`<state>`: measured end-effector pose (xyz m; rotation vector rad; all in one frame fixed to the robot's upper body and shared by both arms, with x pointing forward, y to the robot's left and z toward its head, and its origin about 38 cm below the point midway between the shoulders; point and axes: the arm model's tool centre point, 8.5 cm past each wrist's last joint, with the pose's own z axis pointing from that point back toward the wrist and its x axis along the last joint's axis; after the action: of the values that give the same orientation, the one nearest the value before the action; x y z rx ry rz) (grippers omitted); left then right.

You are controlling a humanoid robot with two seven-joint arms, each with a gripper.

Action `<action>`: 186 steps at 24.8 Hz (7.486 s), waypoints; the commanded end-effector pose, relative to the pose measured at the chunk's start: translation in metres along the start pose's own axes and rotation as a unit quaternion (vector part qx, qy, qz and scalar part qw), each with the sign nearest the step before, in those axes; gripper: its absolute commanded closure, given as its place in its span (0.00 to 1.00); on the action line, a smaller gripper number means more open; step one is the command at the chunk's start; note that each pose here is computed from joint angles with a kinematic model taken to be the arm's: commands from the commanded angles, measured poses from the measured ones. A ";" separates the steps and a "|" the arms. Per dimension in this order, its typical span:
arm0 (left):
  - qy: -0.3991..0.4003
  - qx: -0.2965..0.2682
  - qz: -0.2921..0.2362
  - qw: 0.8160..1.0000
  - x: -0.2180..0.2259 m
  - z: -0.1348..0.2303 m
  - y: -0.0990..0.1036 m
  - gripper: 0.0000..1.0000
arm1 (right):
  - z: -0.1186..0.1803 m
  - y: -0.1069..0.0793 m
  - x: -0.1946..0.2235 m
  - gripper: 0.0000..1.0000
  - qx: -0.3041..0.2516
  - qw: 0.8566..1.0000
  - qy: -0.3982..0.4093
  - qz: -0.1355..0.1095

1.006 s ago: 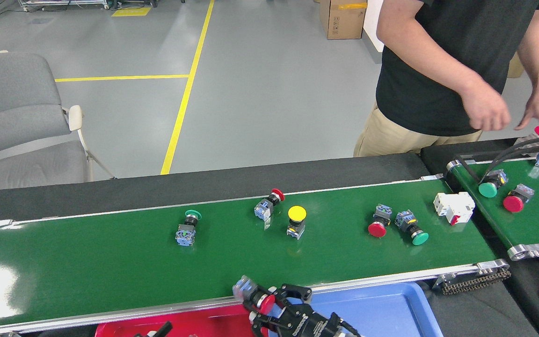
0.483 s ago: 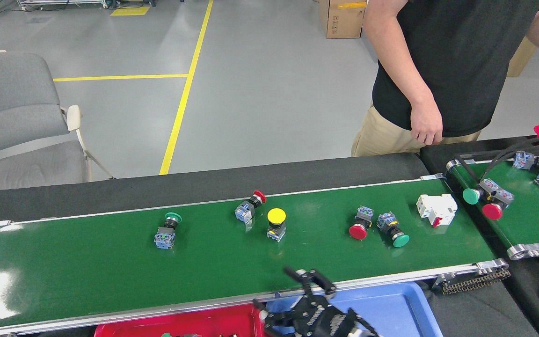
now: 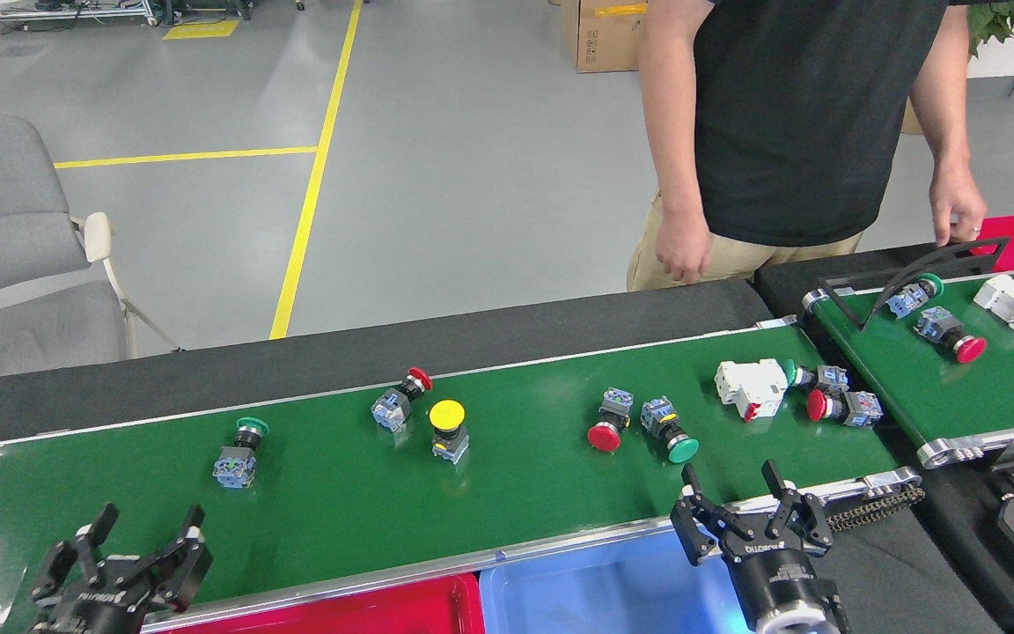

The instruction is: Pick switch part from conveyor to tray

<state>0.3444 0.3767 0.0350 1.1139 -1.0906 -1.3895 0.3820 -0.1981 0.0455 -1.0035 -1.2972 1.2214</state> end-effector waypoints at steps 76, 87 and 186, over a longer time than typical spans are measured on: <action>-0.037 -0.003 -0.002 0.999 0.005 -0.015 0.014 0.00 | -0.050 0.013 0.061 0.02 0.037 0.998 -0.030 0.038; -0.007 -0.038 -0.008 0.999 -0.012 -0.048 0.004 0.46 | -0.063 0.013 0.080 0.89 0.049 0.996 -0.056 0.052; -0.281 0.023 0.044 0.958 0.090 0.143 -0.008 0.55 | 0.085 0.001 -0.030 0.02 -0.014 0.998 -0.029 -0.059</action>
<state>0.1999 0.3069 0.0408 0.7175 -1.5245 -1.6615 0.3026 -0.2310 0.0418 -0.8825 -1.3991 1.1620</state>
